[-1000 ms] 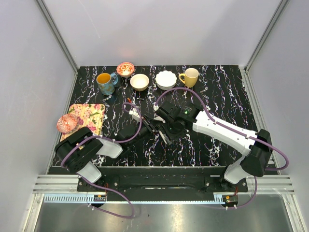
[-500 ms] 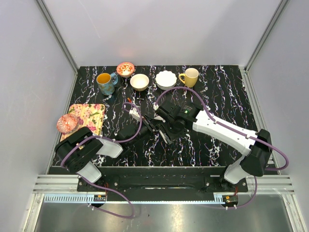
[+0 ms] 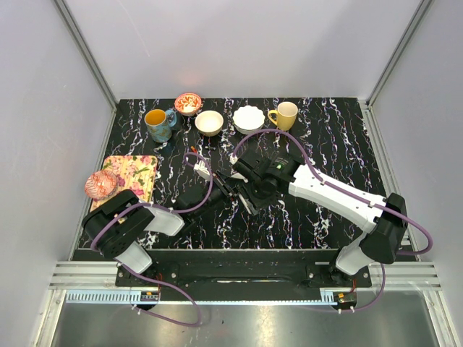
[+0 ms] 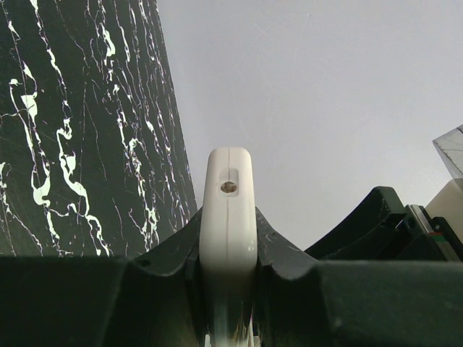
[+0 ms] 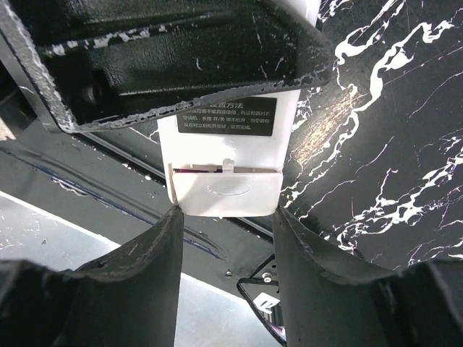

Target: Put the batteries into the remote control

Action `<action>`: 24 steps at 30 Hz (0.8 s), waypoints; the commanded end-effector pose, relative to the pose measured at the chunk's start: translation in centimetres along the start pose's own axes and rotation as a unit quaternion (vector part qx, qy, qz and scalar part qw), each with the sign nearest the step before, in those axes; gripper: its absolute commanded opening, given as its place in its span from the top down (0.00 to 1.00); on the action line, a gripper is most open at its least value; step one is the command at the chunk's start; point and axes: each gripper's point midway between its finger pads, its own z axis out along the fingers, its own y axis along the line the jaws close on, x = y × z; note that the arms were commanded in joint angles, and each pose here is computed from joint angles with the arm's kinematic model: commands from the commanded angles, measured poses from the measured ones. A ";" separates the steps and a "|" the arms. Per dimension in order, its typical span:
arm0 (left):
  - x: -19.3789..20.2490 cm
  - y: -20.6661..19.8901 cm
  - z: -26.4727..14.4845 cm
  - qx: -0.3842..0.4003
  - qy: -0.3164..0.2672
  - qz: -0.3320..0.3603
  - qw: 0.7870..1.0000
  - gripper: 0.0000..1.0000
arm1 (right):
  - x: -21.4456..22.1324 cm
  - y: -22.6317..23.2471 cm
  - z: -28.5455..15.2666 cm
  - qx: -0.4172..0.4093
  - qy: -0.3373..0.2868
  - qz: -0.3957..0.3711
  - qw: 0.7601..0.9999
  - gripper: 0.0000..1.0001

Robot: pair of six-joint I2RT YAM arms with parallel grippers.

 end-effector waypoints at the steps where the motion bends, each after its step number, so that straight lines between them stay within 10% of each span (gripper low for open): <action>1: -0.9 -12.8 -2.1 0.244 -0.024 0.008 0.969 1.00 | -2.7 0.5 -0.9 -0.007 -0.049 0.008 0.999 0.73; 24: -1.2 -12.4 -2.0 0.239 -0.030 0.003 0.971 1.00 | -2.5 0.4 -1.3 -0.008 -0.054 0.009 0.998 0.45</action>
